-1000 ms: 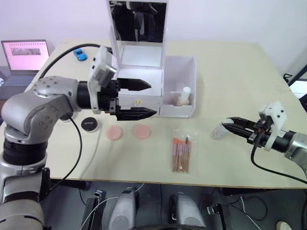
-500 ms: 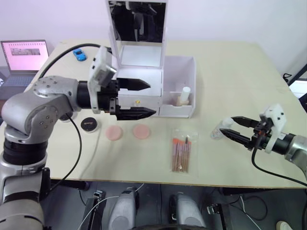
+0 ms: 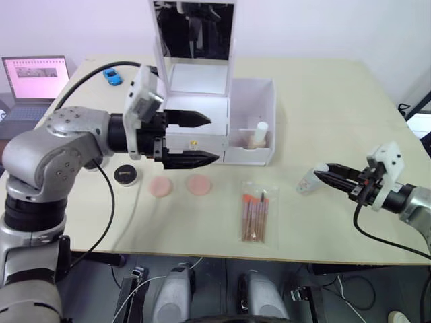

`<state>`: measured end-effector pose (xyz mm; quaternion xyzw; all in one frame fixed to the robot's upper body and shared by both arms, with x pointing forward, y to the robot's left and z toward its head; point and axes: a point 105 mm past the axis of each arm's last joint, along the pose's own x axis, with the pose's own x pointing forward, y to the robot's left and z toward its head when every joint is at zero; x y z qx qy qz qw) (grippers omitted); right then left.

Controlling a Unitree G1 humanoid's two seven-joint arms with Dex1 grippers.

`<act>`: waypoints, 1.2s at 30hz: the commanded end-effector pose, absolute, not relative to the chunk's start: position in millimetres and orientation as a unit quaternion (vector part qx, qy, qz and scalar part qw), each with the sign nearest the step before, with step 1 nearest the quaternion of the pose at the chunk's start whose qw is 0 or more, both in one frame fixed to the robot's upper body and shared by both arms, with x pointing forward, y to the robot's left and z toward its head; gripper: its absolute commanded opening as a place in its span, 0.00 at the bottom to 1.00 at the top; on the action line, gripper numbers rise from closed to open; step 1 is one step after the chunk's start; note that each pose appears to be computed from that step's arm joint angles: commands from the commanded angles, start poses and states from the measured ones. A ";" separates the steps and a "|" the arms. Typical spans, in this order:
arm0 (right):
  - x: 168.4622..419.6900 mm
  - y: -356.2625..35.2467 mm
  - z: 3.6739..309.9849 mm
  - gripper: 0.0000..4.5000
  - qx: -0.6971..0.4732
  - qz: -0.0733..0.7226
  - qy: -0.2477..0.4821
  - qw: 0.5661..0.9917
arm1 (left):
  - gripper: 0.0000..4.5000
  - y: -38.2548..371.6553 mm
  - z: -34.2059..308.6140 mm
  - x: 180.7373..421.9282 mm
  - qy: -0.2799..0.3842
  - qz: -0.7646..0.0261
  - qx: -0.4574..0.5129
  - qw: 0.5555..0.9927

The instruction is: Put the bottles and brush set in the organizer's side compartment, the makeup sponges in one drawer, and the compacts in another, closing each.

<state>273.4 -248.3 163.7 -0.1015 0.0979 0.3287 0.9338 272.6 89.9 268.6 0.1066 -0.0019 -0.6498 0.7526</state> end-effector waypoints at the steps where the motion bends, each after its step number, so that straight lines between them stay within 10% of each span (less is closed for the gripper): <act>1: 274.1 -246.8 173.9 0.22 -0.117 0.329 0.078 0.934 | 1.00 90.6 275.2 271.4 -0.019 -0.647 0.119 0.753; 20: 300.5 -137.2 301.7 0.22 -0.121 0.498 -0.032 0.858 | 1.00 146.9 256.6 282.9 -0.054 -0.506 0.051 0.859; 36: 376.4 -93.7 275.2 0.22 -0.142 0.485 0.018 0.863 | 1.00 175.5 229.8 255.5 -0.048 -0.412 0.042 0.909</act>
